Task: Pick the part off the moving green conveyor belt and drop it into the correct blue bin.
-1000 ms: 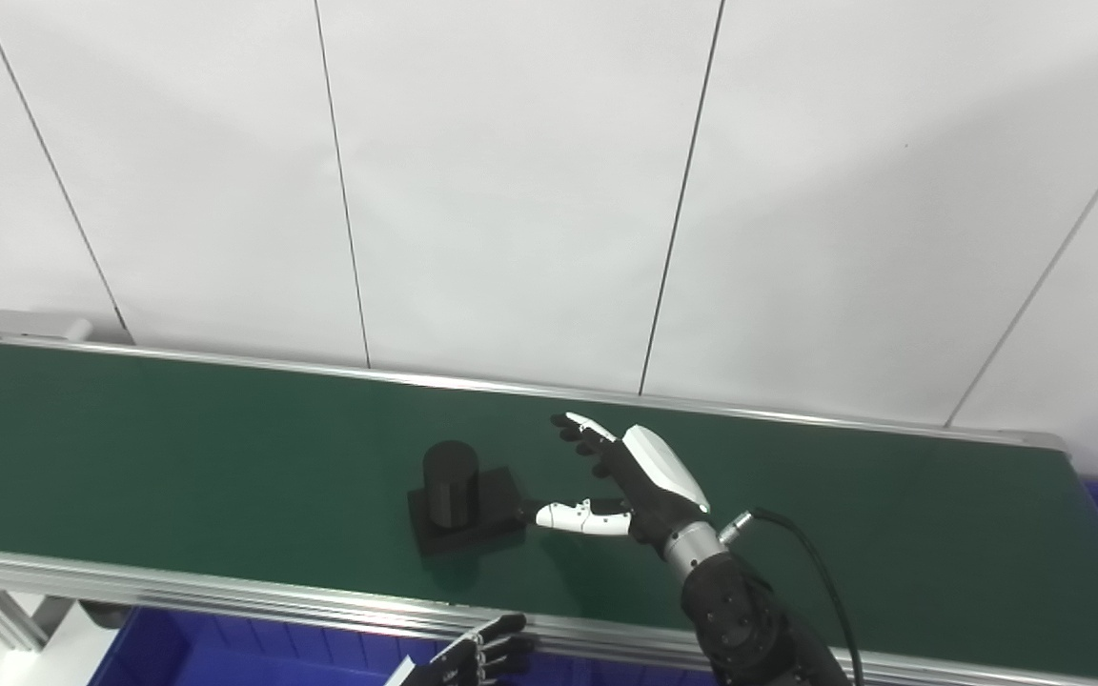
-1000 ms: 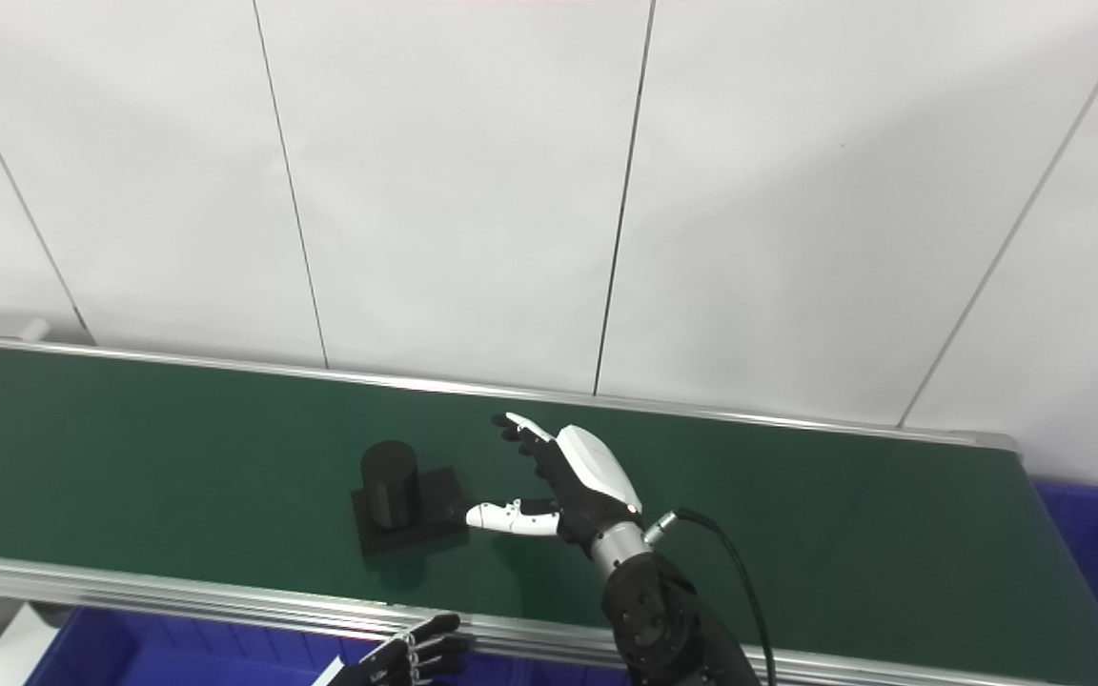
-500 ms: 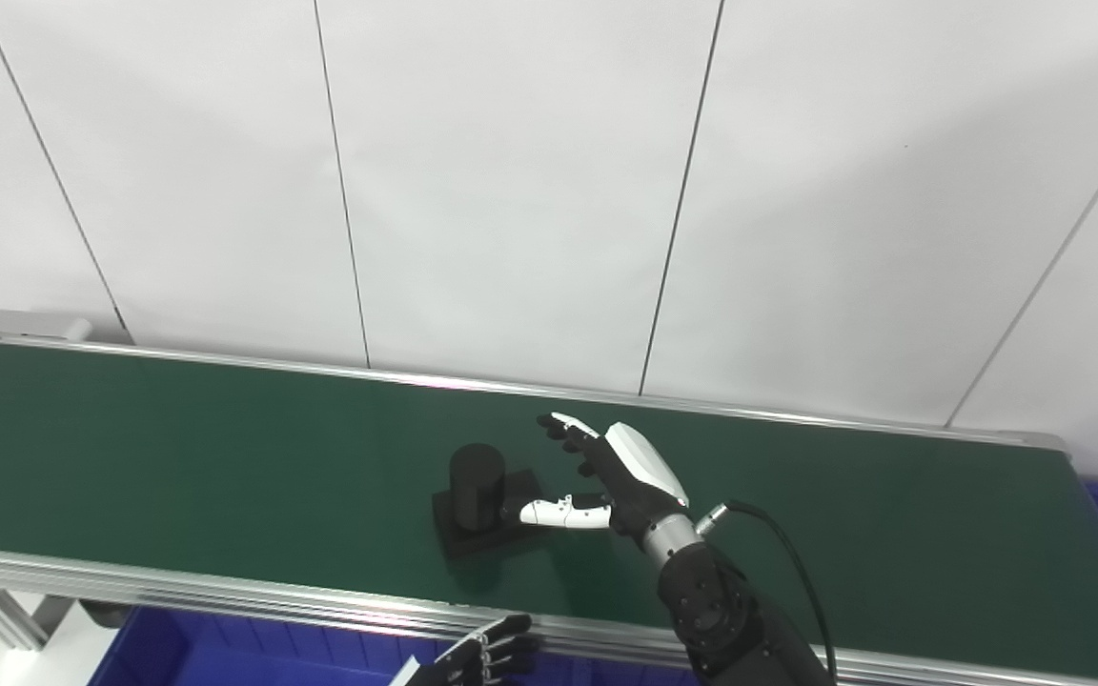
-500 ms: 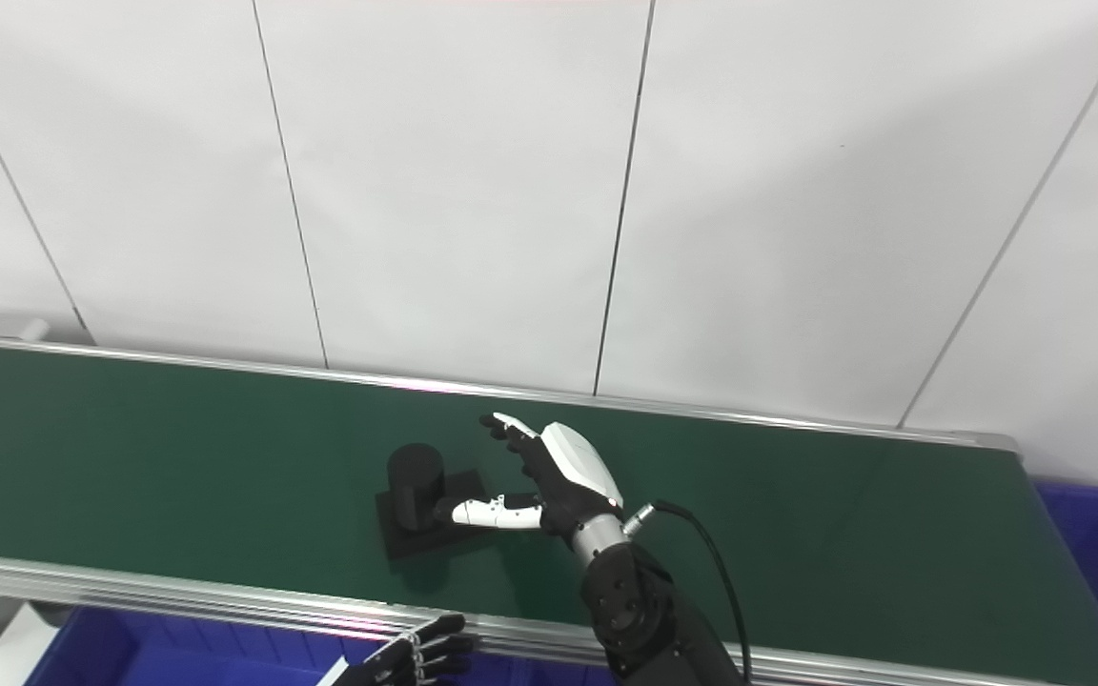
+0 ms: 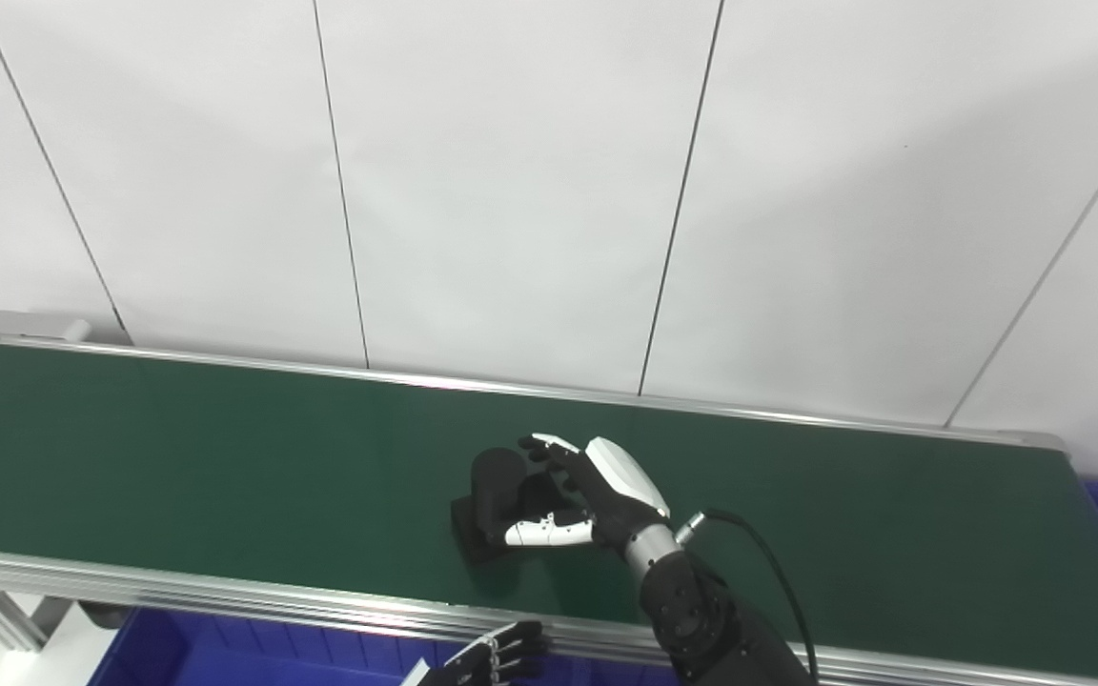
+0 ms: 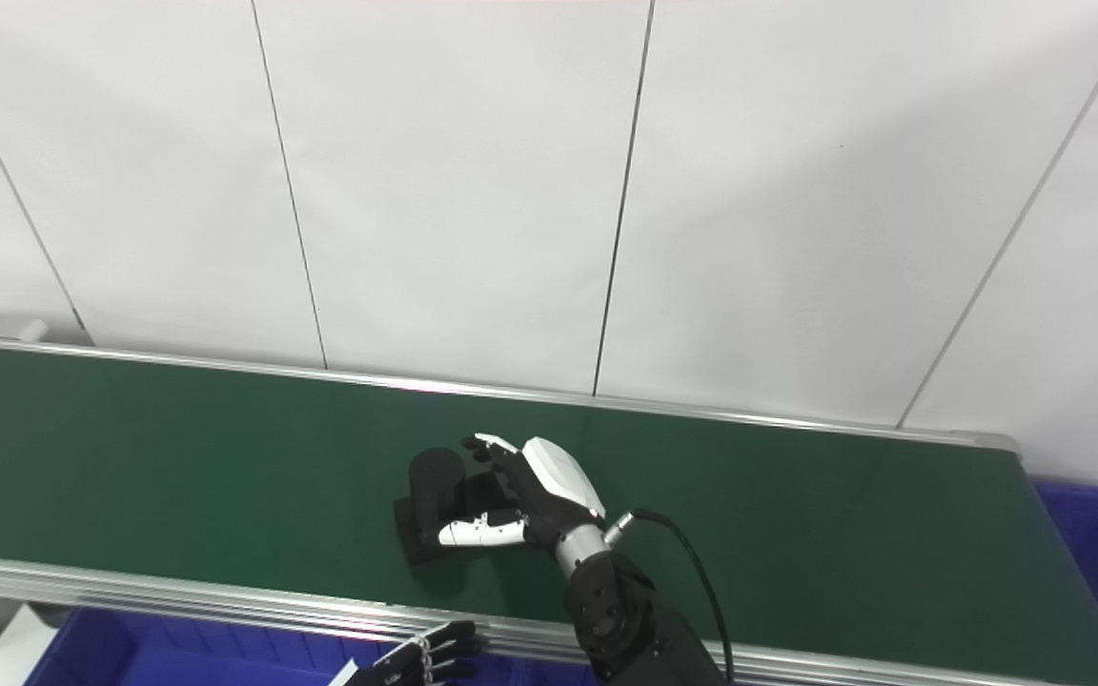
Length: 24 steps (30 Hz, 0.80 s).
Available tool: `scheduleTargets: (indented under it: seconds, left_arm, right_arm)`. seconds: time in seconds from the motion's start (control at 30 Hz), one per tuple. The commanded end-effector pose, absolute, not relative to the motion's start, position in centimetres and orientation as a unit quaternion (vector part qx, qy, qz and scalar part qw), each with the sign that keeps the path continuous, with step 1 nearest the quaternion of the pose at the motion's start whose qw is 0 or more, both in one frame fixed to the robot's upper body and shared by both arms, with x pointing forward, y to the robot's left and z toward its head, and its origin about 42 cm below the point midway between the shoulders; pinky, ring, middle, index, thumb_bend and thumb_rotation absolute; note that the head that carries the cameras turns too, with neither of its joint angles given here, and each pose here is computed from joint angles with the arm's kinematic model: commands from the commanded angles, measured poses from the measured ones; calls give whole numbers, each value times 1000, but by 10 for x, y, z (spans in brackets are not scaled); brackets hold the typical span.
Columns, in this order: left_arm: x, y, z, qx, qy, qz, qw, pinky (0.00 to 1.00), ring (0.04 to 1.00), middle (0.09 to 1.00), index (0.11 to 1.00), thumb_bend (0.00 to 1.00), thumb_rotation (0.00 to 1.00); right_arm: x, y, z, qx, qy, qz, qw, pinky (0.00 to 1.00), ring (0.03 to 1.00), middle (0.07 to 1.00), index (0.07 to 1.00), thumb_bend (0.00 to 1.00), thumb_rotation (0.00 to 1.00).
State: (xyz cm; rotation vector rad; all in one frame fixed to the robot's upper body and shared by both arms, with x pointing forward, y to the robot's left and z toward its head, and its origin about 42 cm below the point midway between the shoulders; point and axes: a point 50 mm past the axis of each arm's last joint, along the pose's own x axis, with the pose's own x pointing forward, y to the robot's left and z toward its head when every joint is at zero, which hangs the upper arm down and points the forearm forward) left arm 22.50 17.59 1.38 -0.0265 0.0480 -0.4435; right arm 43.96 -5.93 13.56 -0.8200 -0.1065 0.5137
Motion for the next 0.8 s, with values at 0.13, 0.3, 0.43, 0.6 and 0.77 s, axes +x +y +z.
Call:
scheduleTargets:
  seconds: [0.13, 0.3, 0.43, 0.6, 0.77]
  left_arm:
    - [226, 170, 24, -17, -1, -218, 976, 772, 821, 853, 876, 1000, 214]
    - [225, 170, 25, -18, -1, -216, 976, 774, 822, 855, 875, 1000, 214]
    - [225, 170, 26, -17, -4, -217, 976, 767, 825, 853, 875, 1000, 212]
    - [225, 171, 27, -18, -4, -217, 976, 768, 824, 850, 876, 1000, 203]
    - [224, 172, 28, -15, -2, -215, 977, 760, 819, 849, 875, 1000, 213]
  right_arm:
    - [445, -39, 162, -385, -118, 253, 880, 748, 828, 841, 859, 797, 435]
    - [443, -38, 160, -381, -124, 249, 882, 747, 821, 833, 846, 815, 396]
    - [442, -39, 160, -377, -136, 240, 884, 722, 786, 792, 813, 789, 312]
    - [440, -42, 158, -370, -164, 210, 890, 622, 677, 702, 736, 713, 69]
    - [440, -44, 156, -346, -184, 181, 902, 468, 432, 502, 556, 518, 0]
